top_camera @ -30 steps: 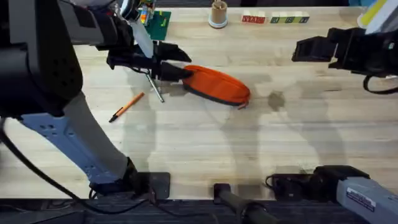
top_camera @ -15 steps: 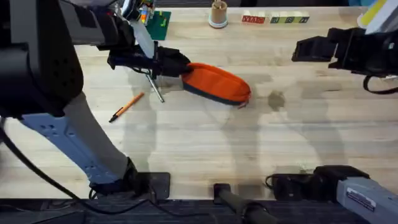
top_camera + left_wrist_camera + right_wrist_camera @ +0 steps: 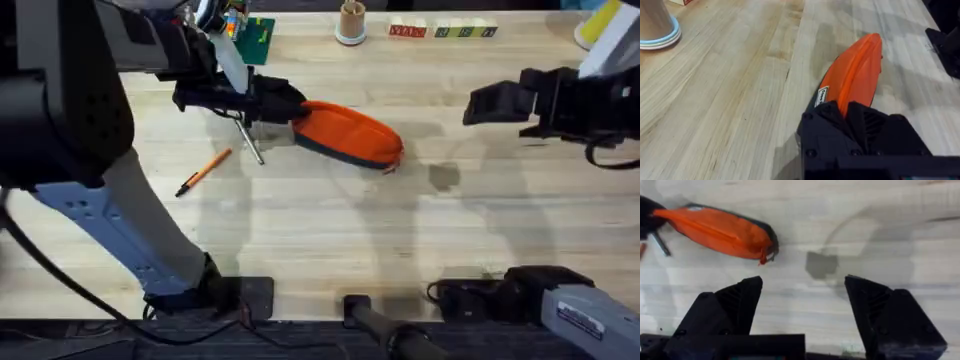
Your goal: Unzip the bag, pick up the pens from the table one at a time and place them inside, then zip the bag closed.
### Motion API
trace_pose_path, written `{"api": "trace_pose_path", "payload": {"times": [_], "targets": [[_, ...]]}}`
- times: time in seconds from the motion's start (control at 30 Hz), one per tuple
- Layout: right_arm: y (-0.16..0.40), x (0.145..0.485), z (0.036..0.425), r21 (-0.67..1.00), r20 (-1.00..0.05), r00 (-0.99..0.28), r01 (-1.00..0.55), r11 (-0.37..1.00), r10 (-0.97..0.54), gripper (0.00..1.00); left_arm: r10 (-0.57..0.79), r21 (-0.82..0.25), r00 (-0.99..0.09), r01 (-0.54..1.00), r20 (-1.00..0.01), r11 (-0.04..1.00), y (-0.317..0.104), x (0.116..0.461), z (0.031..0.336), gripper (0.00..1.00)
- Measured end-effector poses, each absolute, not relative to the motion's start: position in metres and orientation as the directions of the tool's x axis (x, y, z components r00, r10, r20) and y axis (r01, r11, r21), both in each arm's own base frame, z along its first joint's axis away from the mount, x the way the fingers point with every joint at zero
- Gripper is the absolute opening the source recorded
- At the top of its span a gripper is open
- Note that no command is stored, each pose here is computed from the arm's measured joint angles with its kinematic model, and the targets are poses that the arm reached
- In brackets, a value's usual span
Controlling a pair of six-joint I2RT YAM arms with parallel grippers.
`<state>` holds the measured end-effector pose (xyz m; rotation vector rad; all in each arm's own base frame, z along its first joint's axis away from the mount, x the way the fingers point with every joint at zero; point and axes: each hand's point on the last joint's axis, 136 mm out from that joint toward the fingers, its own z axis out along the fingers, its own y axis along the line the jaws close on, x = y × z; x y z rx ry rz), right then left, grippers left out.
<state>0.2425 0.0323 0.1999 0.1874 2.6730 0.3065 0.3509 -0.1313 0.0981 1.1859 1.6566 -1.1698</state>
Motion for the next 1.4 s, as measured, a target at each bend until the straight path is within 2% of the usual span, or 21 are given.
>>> {"api": "trace_pose_path", "payload": {"times": [0.37, 0.6, 0.9, 1.4], "targets": [[0.044, 0.223, 0.194, 0.306, -0.317, -0.927, 0.100, 0.947, 0.200, 0.998, 0.251, -0.238, -0.268, 0.960, -0.930, 0.144, -0.131, 0.351, 0.098, 0.043], [0.055, 0.220, 0.193, 0.363, -0.292, -0.936, 0.084, 0.928, 0.198, 0.997, 0.251, -0.238, -0.268, 0.960, -0.930, 0.144, -0.131, 0.351, 0.098, 0.043], [0.064, 0.197, 0.155, 0.400, -0.158, -0.968, 0.119, 0.909, 0.196, 0.998, 0.252, -0.238, -0.269, 0.960, -0.930, 0.144, -0.131, 0.351, 0.098, 0.043], [0.072, 0.198, 0.137, 0.411, -0.162, -0.974, 0.080, 0.908, 0.160, 0.997, 0.255, -0.238, -0.268, 0.960, -0.929, 0.145, -0.131, 0.351, 0.097, 0.042]]}}
